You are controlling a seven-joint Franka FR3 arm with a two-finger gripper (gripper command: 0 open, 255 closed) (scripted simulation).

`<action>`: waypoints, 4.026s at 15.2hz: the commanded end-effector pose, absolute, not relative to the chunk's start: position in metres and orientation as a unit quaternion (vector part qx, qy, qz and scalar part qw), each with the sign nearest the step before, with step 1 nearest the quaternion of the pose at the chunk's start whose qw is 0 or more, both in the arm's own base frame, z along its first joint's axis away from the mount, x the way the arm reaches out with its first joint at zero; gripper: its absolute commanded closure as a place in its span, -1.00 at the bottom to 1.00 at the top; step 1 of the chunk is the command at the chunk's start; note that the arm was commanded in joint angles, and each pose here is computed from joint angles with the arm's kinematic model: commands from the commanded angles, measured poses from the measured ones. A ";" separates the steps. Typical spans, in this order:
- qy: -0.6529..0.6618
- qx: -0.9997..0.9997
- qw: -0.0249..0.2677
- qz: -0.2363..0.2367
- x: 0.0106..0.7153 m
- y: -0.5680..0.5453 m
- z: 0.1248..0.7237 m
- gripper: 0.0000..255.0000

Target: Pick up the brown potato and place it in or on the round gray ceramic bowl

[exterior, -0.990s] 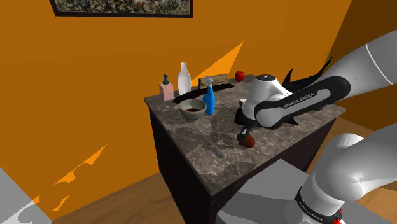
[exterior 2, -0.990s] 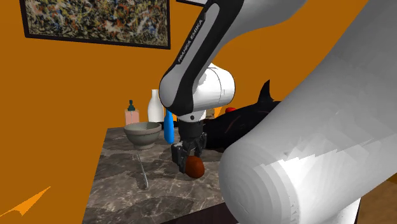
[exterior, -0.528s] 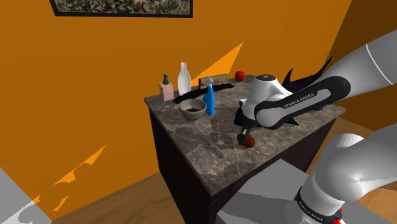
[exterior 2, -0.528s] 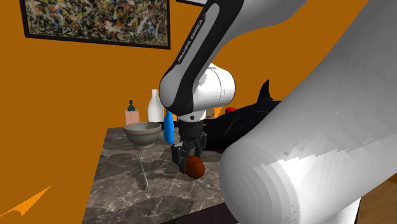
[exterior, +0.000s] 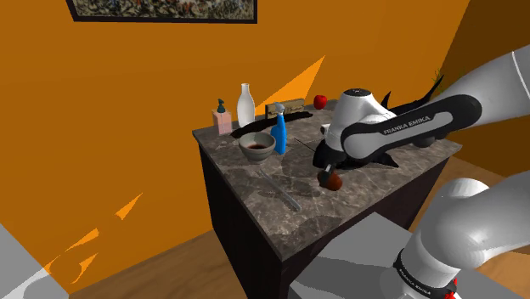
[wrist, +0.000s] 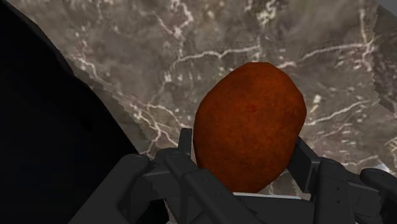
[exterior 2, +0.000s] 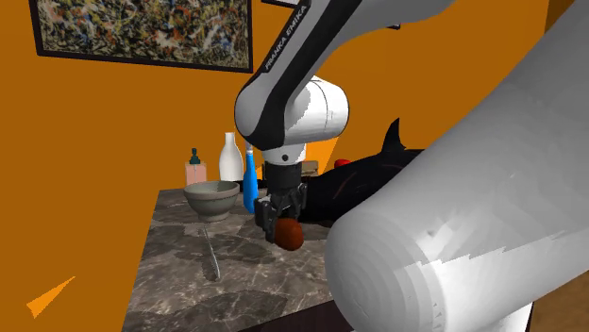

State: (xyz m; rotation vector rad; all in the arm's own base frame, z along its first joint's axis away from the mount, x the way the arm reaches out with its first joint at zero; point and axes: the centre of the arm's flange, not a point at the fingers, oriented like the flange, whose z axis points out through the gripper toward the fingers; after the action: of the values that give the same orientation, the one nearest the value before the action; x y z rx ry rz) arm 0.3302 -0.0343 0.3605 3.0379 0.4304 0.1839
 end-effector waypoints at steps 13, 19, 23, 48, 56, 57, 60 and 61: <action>0.140 0.988 0.034 0.060 0.330 -0.034 0.435 1.00; 0.140 0.988 0.034 0.060 0.330 -0.034 0.467 1.00; 0.140 0.988 0.034 0.060 0.330 -0.034 0.488 1.00; 0.140 0.988 0.034 0.060 0.616 0.011 0.506 1.00; 0.140 0.988 0.034 0.060 0.681 0.021 0.491 1.00; 0.140 0.988 0.034 0.060 0.681 0.021 0.486 1.00; 0.140 0.988 0.034 0.060 0.681 0.021 0.470 1.00; 0.140 0.988 0.034 0.060 0.681 0.021 0.464 1.00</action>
State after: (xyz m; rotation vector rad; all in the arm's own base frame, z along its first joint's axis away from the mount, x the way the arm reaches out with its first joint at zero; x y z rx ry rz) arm 0.6805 0.0222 0.4708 3.0380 0.4308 0.1823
